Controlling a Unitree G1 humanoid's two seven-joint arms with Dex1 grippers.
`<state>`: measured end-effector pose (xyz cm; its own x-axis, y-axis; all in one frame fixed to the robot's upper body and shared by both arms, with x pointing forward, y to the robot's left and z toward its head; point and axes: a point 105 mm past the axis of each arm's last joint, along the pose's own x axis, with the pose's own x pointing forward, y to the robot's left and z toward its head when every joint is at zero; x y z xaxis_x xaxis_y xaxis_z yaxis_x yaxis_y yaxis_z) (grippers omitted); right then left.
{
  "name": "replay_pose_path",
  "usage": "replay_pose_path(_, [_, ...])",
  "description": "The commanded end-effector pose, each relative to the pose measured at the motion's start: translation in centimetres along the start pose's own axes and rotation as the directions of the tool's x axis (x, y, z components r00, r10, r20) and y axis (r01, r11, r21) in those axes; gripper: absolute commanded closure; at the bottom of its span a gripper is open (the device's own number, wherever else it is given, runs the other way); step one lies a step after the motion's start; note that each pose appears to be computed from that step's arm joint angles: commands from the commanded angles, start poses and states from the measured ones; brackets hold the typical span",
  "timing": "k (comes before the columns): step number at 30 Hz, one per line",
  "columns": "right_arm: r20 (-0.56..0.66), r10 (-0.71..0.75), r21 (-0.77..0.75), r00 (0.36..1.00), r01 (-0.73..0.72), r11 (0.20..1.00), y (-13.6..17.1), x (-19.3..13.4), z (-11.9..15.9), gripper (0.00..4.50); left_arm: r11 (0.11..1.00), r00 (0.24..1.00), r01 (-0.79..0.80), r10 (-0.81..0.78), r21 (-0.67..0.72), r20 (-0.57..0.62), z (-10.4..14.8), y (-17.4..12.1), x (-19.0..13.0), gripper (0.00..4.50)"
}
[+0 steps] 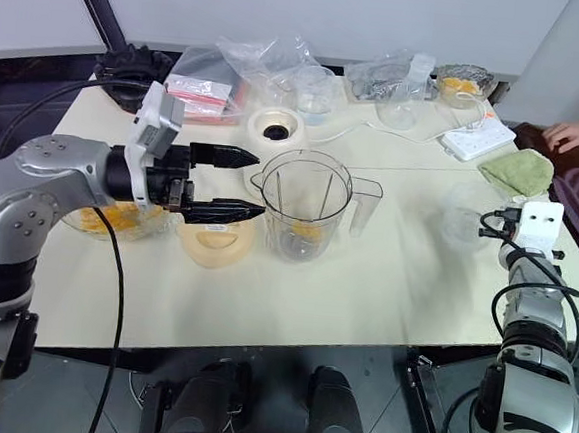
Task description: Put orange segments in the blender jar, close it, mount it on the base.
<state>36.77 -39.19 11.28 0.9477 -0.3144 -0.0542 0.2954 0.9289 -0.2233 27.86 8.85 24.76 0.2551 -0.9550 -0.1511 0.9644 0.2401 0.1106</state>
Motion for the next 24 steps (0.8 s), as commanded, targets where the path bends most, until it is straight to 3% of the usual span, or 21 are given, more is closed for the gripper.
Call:
replay_pose_path(1, [0.182,0.006,-0.019,0.983,-0.003,1.0,-1.1,0.3,6.9,4.48,0.999,1.0,-0.011,0.01,0.041,0.017,0.9,0.3,-0.6,0.0])
replay_pose_path(4, [0.244,0.065,-0.159,0.968,-0.026,0.987,-0.7,0.2,11.1,4.48,0.999,1.0,-0.008,0.008,0.048,0.01,0.9,0.8,-0.7,0.0])
replay_pose_path(12, [0.368,0.272,-0.253,0.889,-0.186,0.949,3.6,-1.4,20.0,4.48,0.997,1.0,-0.006,0.006,0.073,0.001,0.8,1.6,-0.6,0.0])
replay_pose_path(19, [0.381,0.423,-0.313,0.823,-0.316,0.896,7.2,-2.9,24.1,4.48,0.997,1.0,-0.026,0.027,0.079,-0.004,0.6,1.9,-0.9,0.0])
replay_pose_path(24, [0.369,0.534,-0.327,0.761,-0.432,0.841,9.4,-3.8,25.0,4.48,0.997,0.999,-0.034,0.034,0.075,0.007,0.8,1.6,-1.0,0.0])
